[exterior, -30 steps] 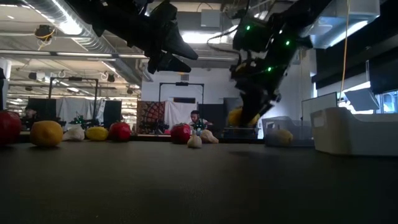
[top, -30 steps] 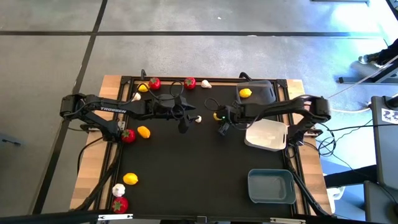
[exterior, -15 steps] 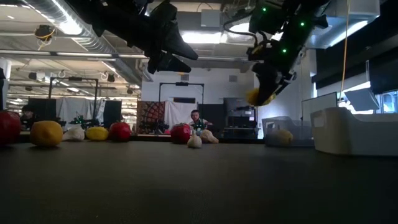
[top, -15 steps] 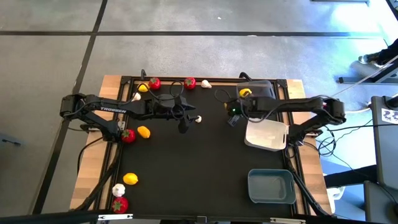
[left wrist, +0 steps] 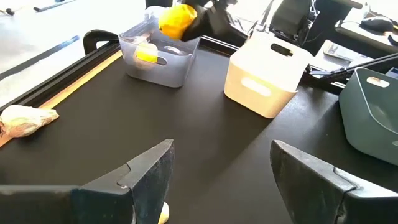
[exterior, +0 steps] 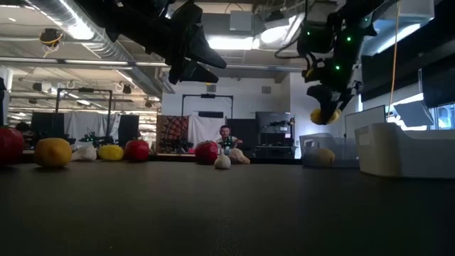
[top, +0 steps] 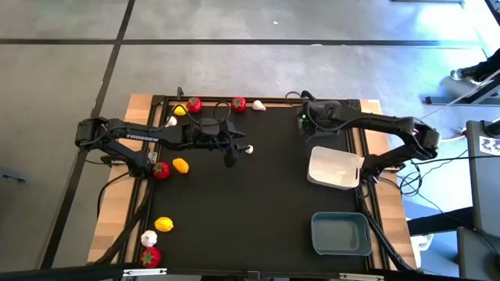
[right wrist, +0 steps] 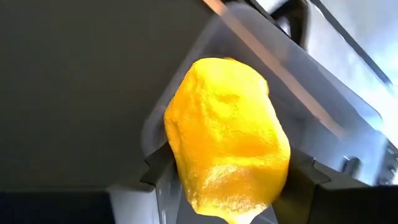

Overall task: Sort produce into baskets
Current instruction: Put the lemon into the black bin

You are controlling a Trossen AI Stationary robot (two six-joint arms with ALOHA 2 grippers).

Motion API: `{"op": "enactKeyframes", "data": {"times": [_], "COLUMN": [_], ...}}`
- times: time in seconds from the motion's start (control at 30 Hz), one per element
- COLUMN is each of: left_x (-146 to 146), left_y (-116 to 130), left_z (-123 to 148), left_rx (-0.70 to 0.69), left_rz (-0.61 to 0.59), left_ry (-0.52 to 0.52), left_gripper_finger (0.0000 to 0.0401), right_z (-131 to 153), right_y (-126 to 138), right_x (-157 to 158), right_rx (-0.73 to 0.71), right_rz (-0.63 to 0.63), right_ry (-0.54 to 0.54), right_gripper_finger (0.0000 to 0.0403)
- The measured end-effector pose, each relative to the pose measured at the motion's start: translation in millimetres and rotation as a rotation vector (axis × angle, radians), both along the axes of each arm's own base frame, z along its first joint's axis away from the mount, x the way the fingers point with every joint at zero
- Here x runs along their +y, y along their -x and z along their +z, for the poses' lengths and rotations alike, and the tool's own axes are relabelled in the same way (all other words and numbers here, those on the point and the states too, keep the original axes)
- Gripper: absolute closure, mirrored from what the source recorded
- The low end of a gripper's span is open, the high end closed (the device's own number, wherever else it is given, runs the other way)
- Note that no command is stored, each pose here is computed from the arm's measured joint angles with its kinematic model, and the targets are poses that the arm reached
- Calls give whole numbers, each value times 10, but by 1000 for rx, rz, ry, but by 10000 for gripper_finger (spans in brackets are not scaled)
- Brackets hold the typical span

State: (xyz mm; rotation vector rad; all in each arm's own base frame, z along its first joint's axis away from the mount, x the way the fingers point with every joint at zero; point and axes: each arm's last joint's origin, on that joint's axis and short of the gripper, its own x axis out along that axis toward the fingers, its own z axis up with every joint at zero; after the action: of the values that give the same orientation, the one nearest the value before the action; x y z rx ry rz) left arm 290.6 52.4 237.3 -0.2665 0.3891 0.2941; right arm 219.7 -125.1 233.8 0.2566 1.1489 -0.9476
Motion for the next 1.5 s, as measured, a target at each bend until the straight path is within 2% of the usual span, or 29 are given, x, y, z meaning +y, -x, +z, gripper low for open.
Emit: {"op": "enactKeyframes", "data": {"times": [0.23,0.57,0.73,1.03,1.4,1.5], "left_x": [0,0,-1,0,0,0], "left_y": [0,0,0,0,0,0], "left_z": [0,0,0,0,0,0], "left_rx": [0,3,3,3,3,3], "left_rz": [0,-5,-6,-5,-6,-6], "left_ry": [0,-12,-12,-12,-12,-13], "left_gripper_finger": [141,141,141,141,141,141], "right_z": [-27,-268,-354,-522,-557,-562], "right_y": [191,401,422,435,432,434], "right_x": [-226,-429,-455,-437,-441,-431], "right_rx": [19,-83,-138,-165,-186,-189], "right_rz": [-87,-134,-133,-122,-128,-122], "right_ry": [-64,-193,-211,-180,-160,-181], "right_gripper_finger": [217,216,216,216,216,203]}}
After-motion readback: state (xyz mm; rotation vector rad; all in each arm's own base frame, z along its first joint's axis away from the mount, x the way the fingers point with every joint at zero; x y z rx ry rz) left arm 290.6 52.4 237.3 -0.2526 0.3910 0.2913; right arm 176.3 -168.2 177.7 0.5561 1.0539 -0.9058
